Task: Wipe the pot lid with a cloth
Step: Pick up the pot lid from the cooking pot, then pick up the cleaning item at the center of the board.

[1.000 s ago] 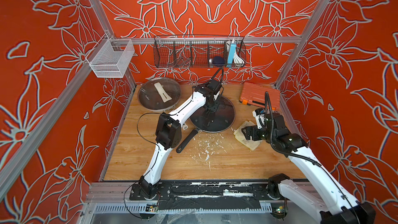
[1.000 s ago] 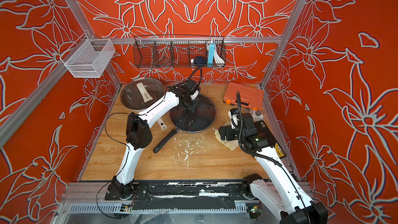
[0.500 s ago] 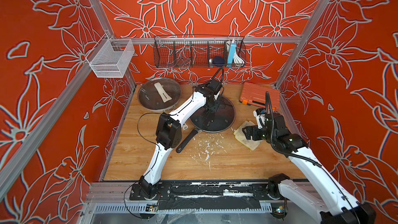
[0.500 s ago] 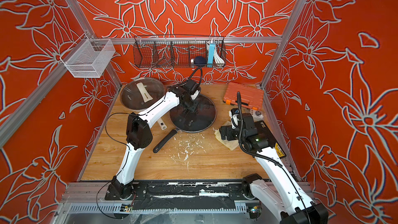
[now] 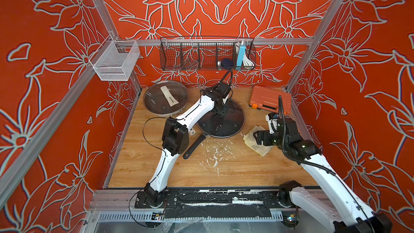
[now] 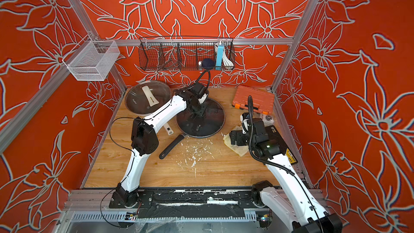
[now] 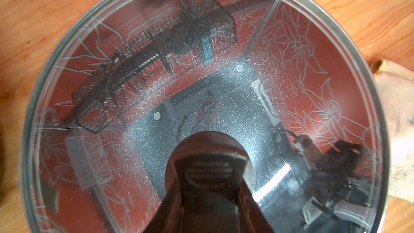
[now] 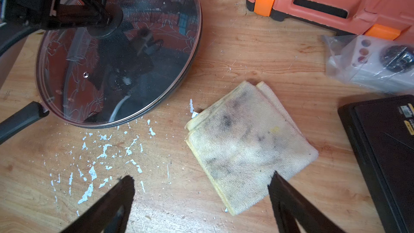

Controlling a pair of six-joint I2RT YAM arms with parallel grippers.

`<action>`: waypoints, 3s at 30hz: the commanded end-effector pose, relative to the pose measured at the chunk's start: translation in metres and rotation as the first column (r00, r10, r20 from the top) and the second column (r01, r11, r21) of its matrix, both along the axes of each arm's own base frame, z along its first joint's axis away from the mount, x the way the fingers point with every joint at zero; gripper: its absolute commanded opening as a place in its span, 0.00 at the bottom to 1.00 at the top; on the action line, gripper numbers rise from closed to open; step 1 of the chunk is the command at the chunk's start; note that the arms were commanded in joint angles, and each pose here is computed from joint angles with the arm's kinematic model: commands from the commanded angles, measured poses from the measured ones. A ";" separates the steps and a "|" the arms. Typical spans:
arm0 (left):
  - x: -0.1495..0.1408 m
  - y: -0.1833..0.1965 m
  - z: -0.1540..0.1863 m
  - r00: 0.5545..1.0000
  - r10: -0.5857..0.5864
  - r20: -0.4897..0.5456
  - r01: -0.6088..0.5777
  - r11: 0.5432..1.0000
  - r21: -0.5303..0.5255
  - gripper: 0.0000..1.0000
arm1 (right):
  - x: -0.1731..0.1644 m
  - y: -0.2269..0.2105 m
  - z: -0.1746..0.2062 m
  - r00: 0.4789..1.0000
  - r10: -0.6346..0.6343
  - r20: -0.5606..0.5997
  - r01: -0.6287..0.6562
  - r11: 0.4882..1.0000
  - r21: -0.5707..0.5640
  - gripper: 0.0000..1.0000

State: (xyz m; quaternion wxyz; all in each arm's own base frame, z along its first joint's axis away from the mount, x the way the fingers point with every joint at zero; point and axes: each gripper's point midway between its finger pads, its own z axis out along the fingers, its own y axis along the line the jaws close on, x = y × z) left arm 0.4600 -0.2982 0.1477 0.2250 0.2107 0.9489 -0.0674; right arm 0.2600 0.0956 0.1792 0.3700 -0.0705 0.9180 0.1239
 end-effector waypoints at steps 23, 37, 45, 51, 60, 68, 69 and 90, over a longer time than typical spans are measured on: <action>-0.065 0.033 0.163 0.986 0.140 0.094 -0.081 0.882 -0.464 0.00 | -0.002 -0.030 -0.036 0.972 -0.171 -0.161 0.158 0.983 -0.092 0.99; -0.120 0.047 0.196 0.997 0.073 -0.033 -0.073 0.662 -0.746 0.00 | 0.036 -0.036 -0.085 0.912 -0.261 -0.316 0.200 0.956 -0.213 0.96; -0.126 0.046 0.207 0.998 0.049 -0.031 -0.055 0.619 -0.784 0.00 | 0.055 -0.042 -0.109 0.866 -0.317 -0.387 0.203 0.930 -0.307 0.90; -0.128 0.043 0.213 0.999 0.031 -0.032 -0.044 0.595 -0.803 0.00 | 0.060 -0.029 -0.129 0.845 -0.280 -0.455 0.182 0.952 -0.246 0.91; -0.126 0.041 0.231 0.999 0.014 -0.031 -0.034 0.531 -0.847 0.00 | 0.048 -0.031 -0.154 0.798 -0.297 -0.524 0.201 0.951 -0.234 0.98; -0.125 0.041 0.242 0.999 0.009 -0.033 -0.033 0.494 -0.869 0.00 | 0.035 -0.033 -0.167 0.768 -0.293 -0.570 0.176 0.952 -0.252 0.91; -0.125 0.042 0.242 0.999 0.010 -0.034 -0.035 0.492 -0.870 0.00 | 0.033 -0.033 -0.168 0.768 -0.290 -0.571 0.173 0.952 -0.252 0.88; -0.106 0.050 0.221 0.979 0.073 -0.191 -0.204 0.405 -0.891 0.00 | 0.037 -0.026 -0.137 0.848 -0.233 -0.476 0.171 0.971 -0.170 0.00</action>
